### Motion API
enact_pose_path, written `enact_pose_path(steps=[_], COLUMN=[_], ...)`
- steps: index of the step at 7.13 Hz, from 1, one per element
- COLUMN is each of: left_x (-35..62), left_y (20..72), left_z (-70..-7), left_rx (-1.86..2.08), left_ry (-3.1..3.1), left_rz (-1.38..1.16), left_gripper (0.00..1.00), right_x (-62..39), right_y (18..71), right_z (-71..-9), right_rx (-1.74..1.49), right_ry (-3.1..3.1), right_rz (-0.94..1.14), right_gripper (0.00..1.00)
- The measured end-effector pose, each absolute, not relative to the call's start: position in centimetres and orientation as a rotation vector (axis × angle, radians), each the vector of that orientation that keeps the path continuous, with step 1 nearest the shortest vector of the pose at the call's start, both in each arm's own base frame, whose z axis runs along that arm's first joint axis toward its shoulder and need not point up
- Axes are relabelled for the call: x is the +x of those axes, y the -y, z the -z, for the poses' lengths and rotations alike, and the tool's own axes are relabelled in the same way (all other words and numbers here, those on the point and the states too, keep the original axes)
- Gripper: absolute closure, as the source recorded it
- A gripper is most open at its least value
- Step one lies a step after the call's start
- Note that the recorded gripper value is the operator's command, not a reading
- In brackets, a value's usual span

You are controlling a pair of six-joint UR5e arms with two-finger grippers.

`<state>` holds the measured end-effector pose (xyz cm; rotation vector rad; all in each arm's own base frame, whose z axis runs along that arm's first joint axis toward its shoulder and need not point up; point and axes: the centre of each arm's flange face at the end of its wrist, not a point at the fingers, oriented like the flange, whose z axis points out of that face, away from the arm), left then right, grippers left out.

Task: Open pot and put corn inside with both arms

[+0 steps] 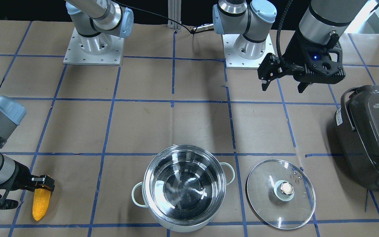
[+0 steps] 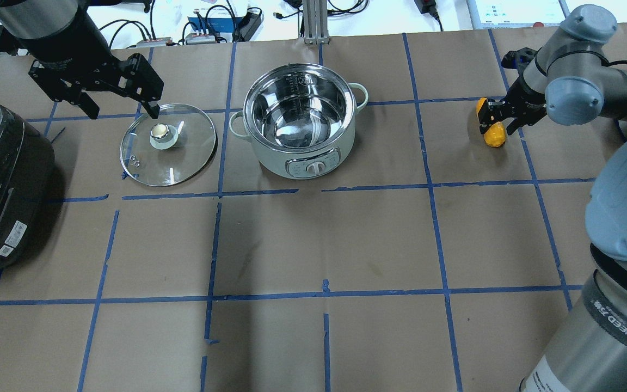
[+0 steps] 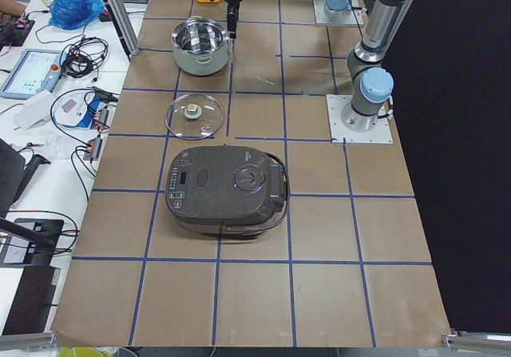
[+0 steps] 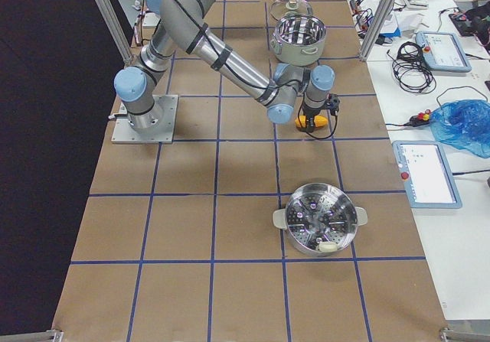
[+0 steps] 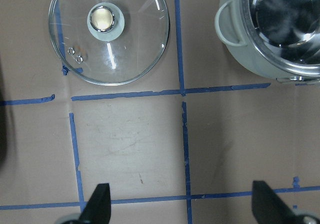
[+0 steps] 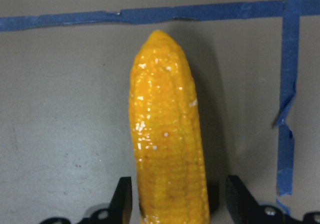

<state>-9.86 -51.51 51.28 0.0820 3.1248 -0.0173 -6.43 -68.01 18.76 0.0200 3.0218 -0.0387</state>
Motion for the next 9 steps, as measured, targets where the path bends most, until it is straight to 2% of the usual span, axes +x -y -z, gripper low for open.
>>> enact_pose_path(steps=[2, 4, 7, 9], left_x=[-9.8, -9.9, -9.8, -9.7], left_y=[51.6, 51.6, 51.6, 51.5], left_z=[-51.1, -50.8, -50.8, -50.9], left_rx=[0.089, 0.094, 0.093, 0.091], left_ry=[-3.109, -3.109, -3.109, -3.107], left_rz=[0.01, 0.002, 0.001, 0.001], left_gripper=[0.0, 0.0, 0.0, 0.0], right_x=[-6.1, -1.6, 17.4, 29.0], right_y=[68.4, 69.7, 70.0, 69.2], right_z=[-20.4, -28.1, -38.5, -38.3], right_rx=[0.007, -0.09, -0.174, -0.207], right_ry=[-3.031, -3.081, -3.105, -3.113], right_rz=[0.064, 0.176, 0.313, 0.351], right_gripper=[0.95, 0.94, 0.94, 0.94])
